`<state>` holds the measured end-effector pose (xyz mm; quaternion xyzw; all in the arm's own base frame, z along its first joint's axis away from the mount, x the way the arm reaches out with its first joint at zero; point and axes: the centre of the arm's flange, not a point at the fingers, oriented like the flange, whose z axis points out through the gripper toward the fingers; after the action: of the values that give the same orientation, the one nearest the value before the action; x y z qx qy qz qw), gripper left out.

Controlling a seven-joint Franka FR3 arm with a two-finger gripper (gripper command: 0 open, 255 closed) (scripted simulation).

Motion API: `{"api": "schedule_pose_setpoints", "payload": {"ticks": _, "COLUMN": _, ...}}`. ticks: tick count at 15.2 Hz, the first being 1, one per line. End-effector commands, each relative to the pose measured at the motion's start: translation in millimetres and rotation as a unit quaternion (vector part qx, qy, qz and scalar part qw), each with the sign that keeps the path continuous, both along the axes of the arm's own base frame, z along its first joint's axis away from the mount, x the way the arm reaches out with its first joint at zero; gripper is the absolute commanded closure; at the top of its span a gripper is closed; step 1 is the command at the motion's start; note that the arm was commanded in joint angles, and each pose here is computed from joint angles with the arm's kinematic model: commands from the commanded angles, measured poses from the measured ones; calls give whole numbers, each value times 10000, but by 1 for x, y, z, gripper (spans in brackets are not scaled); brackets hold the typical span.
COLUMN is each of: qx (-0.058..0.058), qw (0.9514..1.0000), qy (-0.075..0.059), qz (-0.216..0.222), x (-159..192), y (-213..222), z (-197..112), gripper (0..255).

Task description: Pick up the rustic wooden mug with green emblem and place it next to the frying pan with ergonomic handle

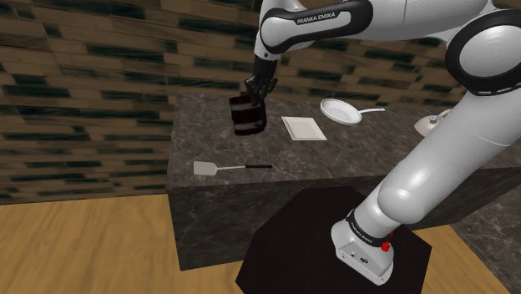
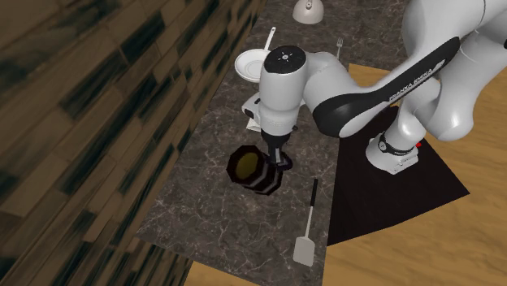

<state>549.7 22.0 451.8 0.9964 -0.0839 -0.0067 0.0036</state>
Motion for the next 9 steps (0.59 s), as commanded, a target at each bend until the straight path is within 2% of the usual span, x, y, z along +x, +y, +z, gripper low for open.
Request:
{"api": "schedule_pose_setpoints", "payload": {"ticks": 1, "qx": 0, "qw": 10000, "qy": -9, "qz": 1, "x": 1, "y": 0, "z": 11, "gripper": 255}}
{"api": "schedule_pose_setpoints", "payload": {"ticks": 9, "qx": 0, "qw": 10000, "qy": -9, "qz": 1, "x": 1, "y": 0, "z": 53, "gripper": 255}}
